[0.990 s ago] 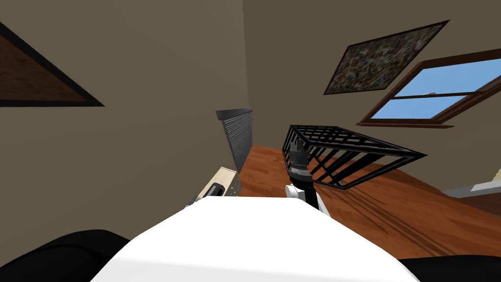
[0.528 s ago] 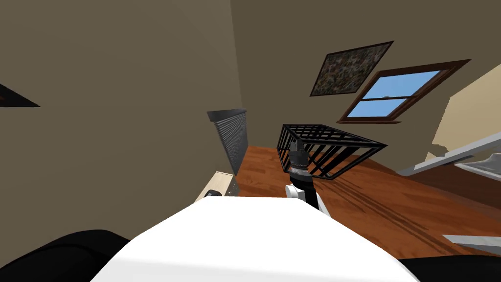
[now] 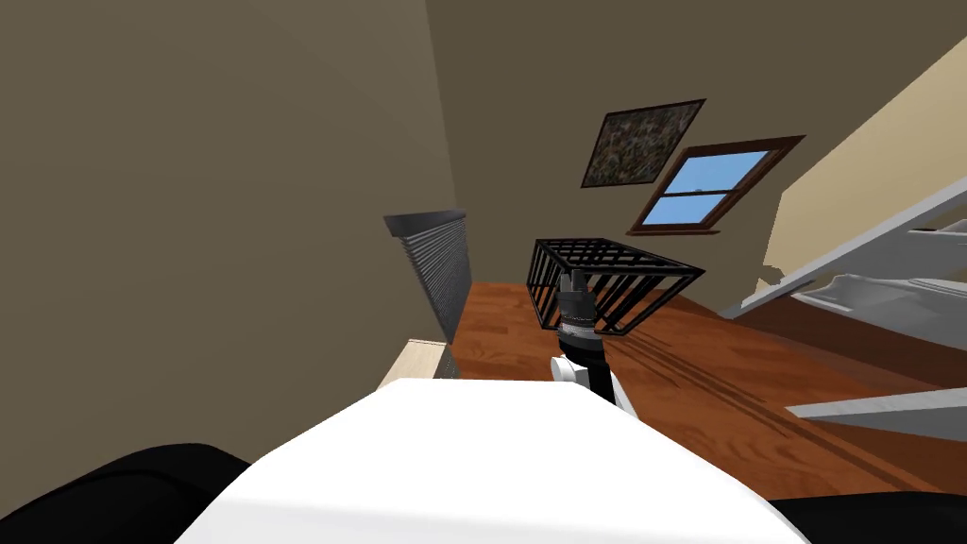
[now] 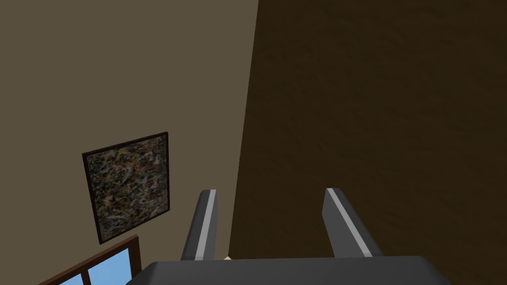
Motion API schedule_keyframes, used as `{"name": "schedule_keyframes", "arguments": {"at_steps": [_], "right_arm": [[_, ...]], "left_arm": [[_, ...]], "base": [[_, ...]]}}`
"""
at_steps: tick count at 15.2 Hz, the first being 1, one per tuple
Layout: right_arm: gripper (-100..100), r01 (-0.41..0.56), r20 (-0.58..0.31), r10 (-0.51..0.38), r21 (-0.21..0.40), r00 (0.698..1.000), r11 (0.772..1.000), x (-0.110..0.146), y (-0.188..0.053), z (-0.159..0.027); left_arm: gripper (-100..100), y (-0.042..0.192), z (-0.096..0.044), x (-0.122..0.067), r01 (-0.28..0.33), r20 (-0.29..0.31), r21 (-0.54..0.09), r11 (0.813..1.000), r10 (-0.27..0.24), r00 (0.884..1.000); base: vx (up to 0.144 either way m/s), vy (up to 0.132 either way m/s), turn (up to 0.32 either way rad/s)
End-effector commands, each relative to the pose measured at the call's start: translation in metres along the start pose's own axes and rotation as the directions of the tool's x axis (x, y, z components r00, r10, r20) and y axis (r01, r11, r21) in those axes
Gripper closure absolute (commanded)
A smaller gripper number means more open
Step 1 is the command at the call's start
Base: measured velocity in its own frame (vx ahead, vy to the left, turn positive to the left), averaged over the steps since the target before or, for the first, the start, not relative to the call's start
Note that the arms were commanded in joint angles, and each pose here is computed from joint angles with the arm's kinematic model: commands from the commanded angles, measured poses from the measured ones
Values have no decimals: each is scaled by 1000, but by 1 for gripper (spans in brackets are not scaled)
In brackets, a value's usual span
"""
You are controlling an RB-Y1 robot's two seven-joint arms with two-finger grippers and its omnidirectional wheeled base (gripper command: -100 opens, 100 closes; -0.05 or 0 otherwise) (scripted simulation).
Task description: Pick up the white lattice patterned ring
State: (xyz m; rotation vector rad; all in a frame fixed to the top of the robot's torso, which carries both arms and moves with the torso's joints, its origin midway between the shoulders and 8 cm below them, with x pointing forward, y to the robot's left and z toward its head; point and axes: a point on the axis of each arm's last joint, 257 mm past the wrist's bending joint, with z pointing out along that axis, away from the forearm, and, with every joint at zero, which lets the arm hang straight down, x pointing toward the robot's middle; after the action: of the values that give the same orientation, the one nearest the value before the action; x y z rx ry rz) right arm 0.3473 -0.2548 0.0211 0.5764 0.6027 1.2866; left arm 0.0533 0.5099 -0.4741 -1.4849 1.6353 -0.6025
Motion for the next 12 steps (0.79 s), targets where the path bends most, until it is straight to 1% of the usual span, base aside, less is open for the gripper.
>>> {"name": "schedule_keyframes", "arguments": {"at_steps": [1,3,5,7,8,10,11,12], "right_arm": [[0,0,0,0,0,1000,1000,0,0,0],[0,0,0,0,0,1000,1000,0,0,0],[0,0,0,0,0,1000,1000,0,0,0],[0,0,0,0,0,1000,1000,0,0,0],[0,0,0,0,0,1000,1000,0,0,0],[0,0,0,0,0,1000,1000,0,0,0],[0,0,0,0,0,1000,1000,0,0,0],[0,0,0,0,0,1000,1000,0,0,0]], "left_arm": [[-100,21,-13,1,19,1,-50,999,-19,1000],[-100,41,-27,4,37,1,-97,995,-37,999],[-100,53,-36,8,49,0,-127,991,-50,999],[-100,50,-33,7,45,0,-119,992,-46,999],[-100,50,-22,12,49,4,-117,992,-49,999],[-100,48,-10,18,52,7,-114,992,-52,999],[-100,50,-18,15,52,5,-115,992,-52,999],[100,50,-16,16,51,5,-115,992,-51,999]], "base": [[36,26,-252],[43,44,-278],[47,54,-186],[24,32,-34],[1,25,-18],[-12,46,-38],[-10,32,-23],[-3,12,-4]]}}
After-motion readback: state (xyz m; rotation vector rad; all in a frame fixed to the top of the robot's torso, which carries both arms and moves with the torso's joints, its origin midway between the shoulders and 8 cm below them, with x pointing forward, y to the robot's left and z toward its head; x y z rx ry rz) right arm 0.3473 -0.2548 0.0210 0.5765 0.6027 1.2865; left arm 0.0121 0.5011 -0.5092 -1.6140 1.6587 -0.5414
